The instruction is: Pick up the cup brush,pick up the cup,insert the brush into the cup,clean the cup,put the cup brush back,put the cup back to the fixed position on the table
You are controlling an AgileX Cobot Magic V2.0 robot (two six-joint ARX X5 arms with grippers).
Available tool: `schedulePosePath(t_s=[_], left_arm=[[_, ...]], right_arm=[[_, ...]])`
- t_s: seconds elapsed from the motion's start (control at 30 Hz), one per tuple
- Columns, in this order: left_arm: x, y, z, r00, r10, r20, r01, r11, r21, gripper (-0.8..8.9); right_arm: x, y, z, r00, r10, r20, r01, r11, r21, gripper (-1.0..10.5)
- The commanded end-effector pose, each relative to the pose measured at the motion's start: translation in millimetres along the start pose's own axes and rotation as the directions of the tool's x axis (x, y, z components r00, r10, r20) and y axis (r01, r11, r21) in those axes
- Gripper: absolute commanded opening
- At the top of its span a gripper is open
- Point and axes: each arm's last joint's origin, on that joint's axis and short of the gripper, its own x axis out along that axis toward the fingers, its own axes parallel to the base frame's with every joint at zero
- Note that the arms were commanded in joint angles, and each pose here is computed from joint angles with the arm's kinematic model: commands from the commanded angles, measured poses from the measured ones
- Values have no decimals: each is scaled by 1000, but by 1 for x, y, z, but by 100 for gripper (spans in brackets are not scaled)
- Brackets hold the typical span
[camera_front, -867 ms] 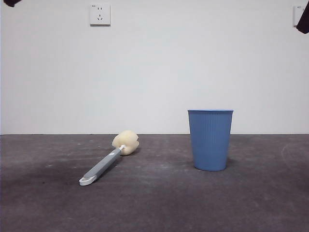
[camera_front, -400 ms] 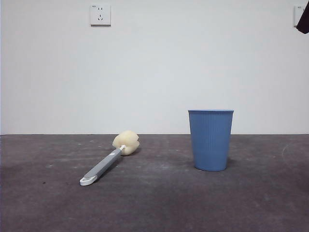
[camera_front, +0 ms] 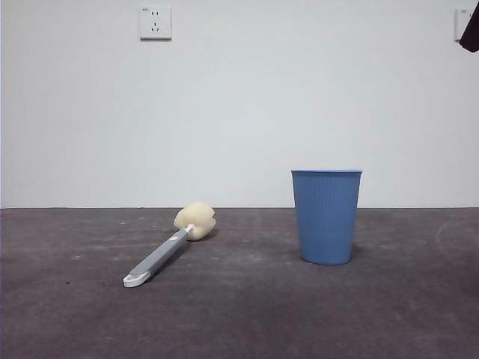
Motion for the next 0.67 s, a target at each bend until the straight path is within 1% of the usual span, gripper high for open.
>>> schedulePosePath(t_s=[0.03,0.27,0.4,0.5,0.53,0.67], left_arm=[[1,0,-14,1000,7,-14,-8,1000,-31,-3],[2,-1,-37,998,3,-64,-8,998,-63,-3],[2,-1,-47,988,-1,-155,-12,997,-80,-3],[0,-1,-55,971,-4,-238,-16,997,-82,-3],[0,-1,-56,970,-9,-244,-16,995,-100,-3],[0,-2,-55,970,-13,-242,-11,995,-98,-3]], right_arm=[[0,0,0,1000,0,4,0,1000,8,1],[0,0,0,1000,0,4,0,1000,8,1],[0,0,0,1000,0,4,0,1000,8,1],[0,0,0,1000,1,4,-1,1000,8,1],[0,0,0,1000,0,4,0,1000,8,1],[0,0,0,1000,0,3,0,1000,8,1]])
